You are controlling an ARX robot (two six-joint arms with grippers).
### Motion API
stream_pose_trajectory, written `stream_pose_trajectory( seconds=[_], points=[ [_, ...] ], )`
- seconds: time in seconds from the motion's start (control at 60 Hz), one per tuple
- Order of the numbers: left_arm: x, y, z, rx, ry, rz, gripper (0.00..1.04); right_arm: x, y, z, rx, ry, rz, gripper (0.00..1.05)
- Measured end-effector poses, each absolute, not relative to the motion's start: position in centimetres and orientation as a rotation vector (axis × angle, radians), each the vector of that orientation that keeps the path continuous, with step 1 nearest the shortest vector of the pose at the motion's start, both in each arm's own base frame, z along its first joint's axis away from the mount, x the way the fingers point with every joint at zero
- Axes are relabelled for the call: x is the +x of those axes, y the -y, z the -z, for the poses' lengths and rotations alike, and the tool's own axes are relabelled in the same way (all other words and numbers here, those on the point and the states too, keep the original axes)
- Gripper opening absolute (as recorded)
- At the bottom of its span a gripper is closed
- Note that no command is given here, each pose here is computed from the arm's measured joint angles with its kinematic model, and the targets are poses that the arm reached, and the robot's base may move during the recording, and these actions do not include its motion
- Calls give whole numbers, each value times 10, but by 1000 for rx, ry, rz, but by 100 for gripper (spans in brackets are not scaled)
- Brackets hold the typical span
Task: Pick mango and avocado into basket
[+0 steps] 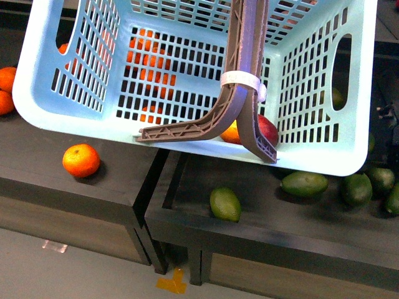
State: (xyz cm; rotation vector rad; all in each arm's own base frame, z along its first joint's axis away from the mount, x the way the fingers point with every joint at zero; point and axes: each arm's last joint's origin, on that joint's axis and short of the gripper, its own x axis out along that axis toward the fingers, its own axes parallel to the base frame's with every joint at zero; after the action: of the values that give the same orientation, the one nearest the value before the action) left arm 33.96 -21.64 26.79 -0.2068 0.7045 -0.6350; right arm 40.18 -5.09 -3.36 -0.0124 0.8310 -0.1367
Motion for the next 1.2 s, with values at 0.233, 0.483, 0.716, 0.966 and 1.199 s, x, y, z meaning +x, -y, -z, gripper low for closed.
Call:
stream_pose_trajectory(
  seconds=[0.233, 0.483, 0.716, 0.966, 1.199],
  points=[
    [339, 217, -268, -207, -705, 637, 5, 413, 48, 62, -14, -858, 132, 97],
    [340, 216, -268, -207, -704, 635, 5, 421, 46, 79, -11, -861, 137, 97],
    [340, 216, -268, -207, -704, 634, 5, 418, 44, 99, 38, -915, 145, 97],
    [339, 217, -268, -207, -705, 636, 5, 415, 36, 100, 55, -931, 172, 97],
    [340, 216, -268, -206, -704, 635, 5, 413, 35, 102, 58, -939, 175, 95]
  ],
)
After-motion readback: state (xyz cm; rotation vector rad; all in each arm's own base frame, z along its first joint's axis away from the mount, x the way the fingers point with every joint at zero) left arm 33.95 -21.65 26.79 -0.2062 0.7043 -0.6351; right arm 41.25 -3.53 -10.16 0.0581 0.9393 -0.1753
